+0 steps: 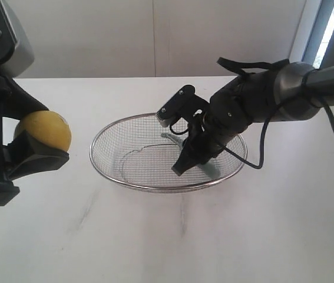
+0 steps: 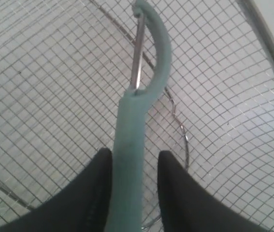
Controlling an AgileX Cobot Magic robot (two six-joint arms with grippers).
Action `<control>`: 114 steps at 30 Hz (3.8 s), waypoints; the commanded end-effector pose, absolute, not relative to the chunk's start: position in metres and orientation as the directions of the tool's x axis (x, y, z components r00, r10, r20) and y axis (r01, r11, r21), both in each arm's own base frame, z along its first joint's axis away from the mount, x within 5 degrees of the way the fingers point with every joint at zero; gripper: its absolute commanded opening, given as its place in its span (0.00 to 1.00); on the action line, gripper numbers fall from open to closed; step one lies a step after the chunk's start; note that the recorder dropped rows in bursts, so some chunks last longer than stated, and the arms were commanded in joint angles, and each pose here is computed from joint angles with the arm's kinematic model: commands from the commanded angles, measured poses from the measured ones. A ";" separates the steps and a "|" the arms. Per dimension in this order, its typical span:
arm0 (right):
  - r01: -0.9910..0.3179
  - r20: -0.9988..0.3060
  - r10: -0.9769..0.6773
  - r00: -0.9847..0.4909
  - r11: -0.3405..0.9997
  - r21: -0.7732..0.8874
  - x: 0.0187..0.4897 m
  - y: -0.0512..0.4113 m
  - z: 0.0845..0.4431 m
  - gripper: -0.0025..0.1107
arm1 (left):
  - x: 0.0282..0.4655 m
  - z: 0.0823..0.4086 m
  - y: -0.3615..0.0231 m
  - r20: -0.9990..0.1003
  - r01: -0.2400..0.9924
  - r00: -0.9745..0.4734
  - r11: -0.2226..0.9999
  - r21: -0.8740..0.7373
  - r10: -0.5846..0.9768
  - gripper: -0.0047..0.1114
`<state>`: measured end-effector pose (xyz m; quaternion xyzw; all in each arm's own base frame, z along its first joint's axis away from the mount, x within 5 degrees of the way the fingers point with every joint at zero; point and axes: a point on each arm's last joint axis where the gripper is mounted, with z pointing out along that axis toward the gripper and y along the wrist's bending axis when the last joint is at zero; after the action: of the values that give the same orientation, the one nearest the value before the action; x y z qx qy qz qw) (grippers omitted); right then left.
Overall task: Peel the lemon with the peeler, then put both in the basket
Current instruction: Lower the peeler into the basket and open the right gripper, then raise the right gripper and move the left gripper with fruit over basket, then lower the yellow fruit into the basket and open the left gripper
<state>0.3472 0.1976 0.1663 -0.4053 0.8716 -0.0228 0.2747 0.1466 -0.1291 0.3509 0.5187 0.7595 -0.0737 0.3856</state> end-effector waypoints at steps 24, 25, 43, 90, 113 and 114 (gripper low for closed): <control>-0.667 -0.204 -0.710 -0.674 0.704 -0.245 0.296 0.157 0.233 0.39 | 0.144 0.352 -0.128 -0.679 0.843 -0.171 0.463 0.275 0.714 0.04; -0.664 -0.217 -0.705 -0.675 0.709 -0.237 0.296 0.158 0.234 0.39 | 0.144 0.352 -0.128 -0.679 0.843 -0.171 0.463 0.275 0.714 0.04; -0.619 -0.241 -0.643 -0.727 0.766 -0.177 0.294 0.161 0.234 0.39 | 0.143 0.350 -0.127 -0.661 0.850 -0.181 0.454 0.267 0.728 0.04; -0.348 -0.302 -0.492 -0.816 0.837 -0.423 0.274 0.117 0.295 0.08 | 0.310 0.247 -0.256 -0.479 0.817 -0.444 0.562 0.130 0.757 0.04; -0.328 -0.309 -0.481 -0.821 0.839 -0.434 0.275 0.115 0.296 0.08 | 0.324 0.200 -0.264 -0.403 0.831 -0.438 0.533 0.159 0.804 0.30; -0.328 -0.310 -0.481 -0.820 0.839 -0.434 0.275 0.116 0.296 0.08 | 0.325 0.199 -0.264 -0.402 0.830 -0.442 0.536 0.157 0.802 0.35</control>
<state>0.2760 0.1178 0.2932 -0.2194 0.9371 -0.1794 0.2038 0.3239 -0.2639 0.1964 0.4878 0.8450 -0.0282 0.2174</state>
